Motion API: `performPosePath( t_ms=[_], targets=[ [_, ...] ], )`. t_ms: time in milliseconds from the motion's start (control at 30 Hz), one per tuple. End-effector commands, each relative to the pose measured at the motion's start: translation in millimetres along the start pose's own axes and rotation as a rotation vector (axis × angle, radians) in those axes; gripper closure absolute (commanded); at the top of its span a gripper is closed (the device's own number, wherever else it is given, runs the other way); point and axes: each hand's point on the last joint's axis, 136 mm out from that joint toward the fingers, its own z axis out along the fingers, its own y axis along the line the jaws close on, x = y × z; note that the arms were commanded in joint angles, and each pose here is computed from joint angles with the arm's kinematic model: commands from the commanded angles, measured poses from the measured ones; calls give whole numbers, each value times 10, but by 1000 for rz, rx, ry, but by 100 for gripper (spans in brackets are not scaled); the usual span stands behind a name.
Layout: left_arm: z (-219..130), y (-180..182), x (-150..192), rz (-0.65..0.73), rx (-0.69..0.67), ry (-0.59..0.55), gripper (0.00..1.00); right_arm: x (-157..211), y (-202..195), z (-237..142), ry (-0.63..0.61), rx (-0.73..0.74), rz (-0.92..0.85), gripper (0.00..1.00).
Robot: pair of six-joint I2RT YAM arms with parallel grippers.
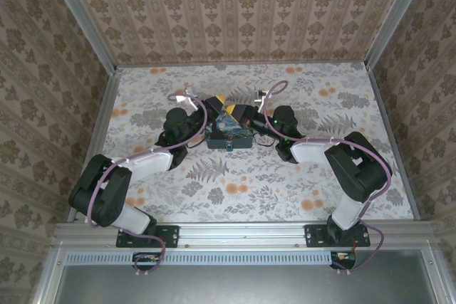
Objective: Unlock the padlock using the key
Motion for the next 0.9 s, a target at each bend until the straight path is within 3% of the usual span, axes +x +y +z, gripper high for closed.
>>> performPosePath(
  t_ms=[0, 300, 600, 833, 867],
  targets=[
    [-21, -43, -5, -13, 26, -19, 100, -72, 161, 14, -11, -53, -26, 85],
    [-23, -17, 32, -15, 19, -13, 100, -74, 180, 25, -6, -58, -25, 87],
    [-12, -1, 57, -18, 13, -8, 100, -68, 178, 23, -1, -60, -24, 100],
    [1, -3, 51, -16, 13, -10, 100, -68, 190, 20, 3, -62, -27, 100],
    [-3, -5, 38, -16, 12, -14, 93, -72, 170, 17, 0, -57, -24, 100]
  ],
)
